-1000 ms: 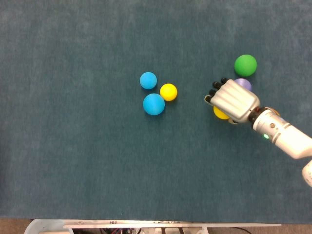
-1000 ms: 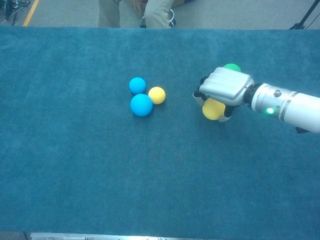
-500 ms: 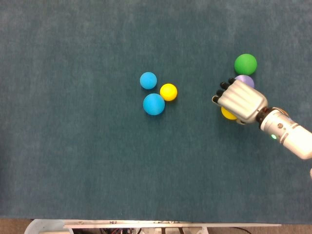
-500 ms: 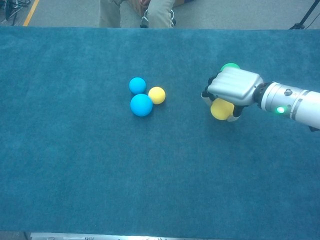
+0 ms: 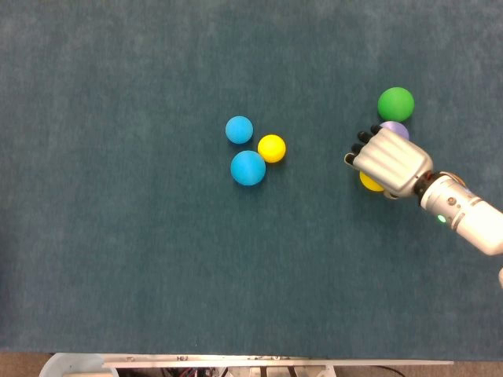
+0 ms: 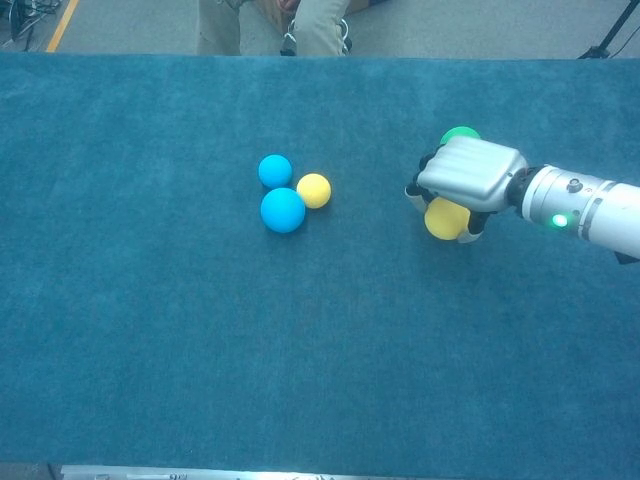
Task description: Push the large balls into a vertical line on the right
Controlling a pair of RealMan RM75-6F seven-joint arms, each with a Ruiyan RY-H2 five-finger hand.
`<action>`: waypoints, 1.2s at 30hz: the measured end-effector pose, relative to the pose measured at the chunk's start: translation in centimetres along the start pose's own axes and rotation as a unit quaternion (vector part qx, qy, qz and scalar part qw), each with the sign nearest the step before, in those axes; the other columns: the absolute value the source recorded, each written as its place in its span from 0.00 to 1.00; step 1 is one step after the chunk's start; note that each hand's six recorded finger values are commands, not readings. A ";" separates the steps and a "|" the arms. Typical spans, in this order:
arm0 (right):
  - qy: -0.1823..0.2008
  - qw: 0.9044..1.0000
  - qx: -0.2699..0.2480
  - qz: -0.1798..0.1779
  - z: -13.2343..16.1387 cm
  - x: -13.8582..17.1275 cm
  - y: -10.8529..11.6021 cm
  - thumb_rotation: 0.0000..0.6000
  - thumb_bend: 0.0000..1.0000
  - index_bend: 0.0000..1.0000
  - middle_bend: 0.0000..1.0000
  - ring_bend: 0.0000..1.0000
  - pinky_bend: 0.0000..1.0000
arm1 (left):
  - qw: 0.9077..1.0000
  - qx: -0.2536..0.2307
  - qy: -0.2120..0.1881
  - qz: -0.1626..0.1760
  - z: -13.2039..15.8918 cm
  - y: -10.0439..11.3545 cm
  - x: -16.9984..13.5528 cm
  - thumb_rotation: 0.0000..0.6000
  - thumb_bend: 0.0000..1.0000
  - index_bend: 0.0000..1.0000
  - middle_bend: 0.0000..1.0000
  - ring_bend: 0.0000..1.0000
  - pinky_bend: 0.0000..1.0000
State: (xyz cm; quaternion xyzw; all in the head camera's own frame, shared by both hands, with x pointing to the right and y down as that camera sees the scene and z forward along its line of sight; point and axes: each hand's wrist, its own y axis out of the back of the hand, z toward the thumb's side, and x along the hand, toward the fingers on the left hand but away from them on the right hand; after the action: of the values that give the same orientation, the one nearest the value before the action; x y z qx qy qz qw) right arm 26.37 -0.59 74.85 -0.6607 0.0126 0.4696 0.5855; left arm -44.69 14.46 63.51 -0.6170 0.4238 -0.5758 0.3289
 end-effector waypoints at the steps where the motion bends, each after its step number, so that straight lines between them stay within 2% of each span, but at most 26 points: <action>1: 0.000 1.000 0.001 0.001 0.0 0.0 0.0 1.00 0.10 0.41 0.46 0.28 0.35 | 1.000 0.000 0.000 0.000 0.0 0.0 0.0 1.00 0.40 0.32 0.17 0.24 0.27; 9: 0.000 1.000 0.007 0.004 -0.3 0.3 0.1 1.00 0.10 0.27 0.38 0.23 0.33 | 1.000 -0.001 0.001 0.001 0.0 0.0 0.0 1.00 0.40 0.32 0.17 0.24 0.27; 22: -0.001 1.000 0.000 -0.003 -0.3 0.7 1.0 1.00 0.10 0.24 0.37 0.22 0.33 | 1.000 0.002 0.000 0.002 0.0 0.1 -0.2 1.00 0.40 0.32 0.17 0.24 0.27; 25: 0.001 1.000 -0.012 -0.012 -0.2 0.7 1.9 1.00 0.10 0.24 0.37 0.22 0.33 | 1.000 0.003 -0.001 0.002 0.0 0.2 -0.2 1.00 0.40 0.32 0.17 0.24 0.27; 31: 0.011 0.998 -0.024 -0.051 0.3 0.1 5.4 1.00 0.10 0.24 0.37 0.22 0.33 | 1.000 0.005 -0.002 0.006 0.2 0.5 -0.2 1.00 0.40 0.32 0.17 0.24 0.27; 36: 0.033 0.996 -0.027 -0.074 1.9 -1.2 7.6 1.00 0.09 0.24 0.37 0.22 0.33 | 1.000 0.007 -0.002 0.007 0.3 0.6 -0.3 1.00 0.40 0.32 0.17 0.24 0.27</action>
State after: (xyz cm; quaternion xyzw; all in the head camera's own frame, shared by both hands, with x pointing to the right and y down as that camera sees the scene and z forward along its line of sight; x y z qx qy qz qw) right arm 20.29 -2.10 70.06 -0.6903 -0.0297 0.4030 0.6002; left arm -44.52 14.42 62.80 -0.6129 0.4232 -0.5754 0.3378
